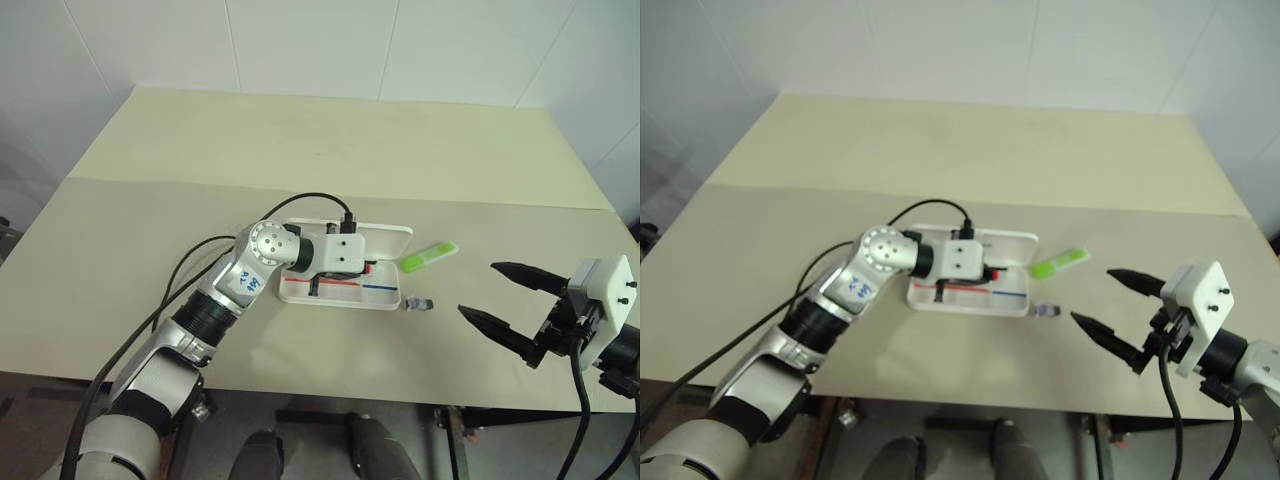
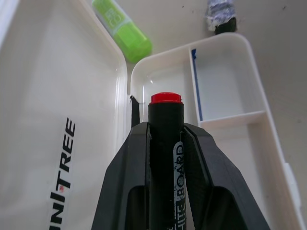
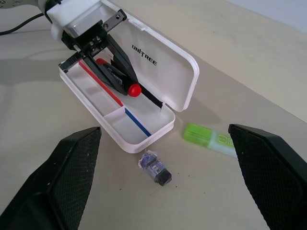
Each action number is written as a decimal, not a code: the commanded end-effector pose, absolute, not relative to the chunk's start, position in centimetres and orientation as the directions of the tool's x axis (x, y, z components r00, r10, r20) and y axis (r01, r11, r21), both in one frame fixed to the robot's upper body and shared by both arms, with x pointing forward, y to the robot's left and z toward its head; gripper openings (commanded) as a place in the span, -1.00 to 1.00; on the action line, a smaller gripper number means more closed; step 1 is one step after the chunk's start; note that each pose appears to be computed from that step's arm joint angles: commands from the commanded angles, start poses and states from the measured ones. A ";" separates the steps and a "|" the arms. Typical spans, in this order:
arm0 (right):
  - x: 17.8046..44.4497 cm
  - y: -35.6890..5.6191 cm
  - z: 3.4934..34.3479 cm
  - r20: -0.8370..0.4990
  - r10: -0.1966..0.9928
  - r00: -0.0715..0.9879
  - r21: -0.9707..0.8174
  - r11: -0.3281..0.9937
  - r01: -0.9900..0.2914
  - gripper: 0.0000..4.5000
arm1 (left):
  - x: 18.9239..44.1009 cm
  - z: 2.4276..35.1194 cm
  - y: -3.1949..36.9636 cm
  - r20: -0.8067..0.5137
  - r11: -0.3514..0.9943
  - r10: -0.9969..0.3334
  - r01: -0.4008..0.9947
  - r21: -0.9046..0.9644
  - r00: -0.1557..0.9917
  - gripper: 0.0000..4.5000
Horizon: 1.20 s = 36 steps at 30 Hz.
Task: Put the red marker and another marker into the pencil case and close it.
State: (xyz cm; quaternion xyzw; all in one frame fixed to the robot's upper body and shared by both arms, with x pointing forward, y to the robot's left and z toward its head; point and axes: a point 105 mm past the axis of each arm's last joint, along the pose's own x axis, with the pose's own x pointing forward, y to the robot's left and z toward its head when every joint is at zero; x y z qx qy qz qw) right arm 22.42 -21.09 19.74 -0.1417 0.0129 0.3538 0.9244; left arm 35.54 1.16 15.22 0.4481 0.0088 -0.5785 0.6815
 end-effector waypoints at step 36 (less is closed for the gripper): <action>24.4 -21.6 18.6 -0.140 0.613 0.778 -0.260 0.735 -0.626 1.00 | 30.7 17.3 3.6 -0.368 0.055 -0.899 0.896 0.441 0.237 0.99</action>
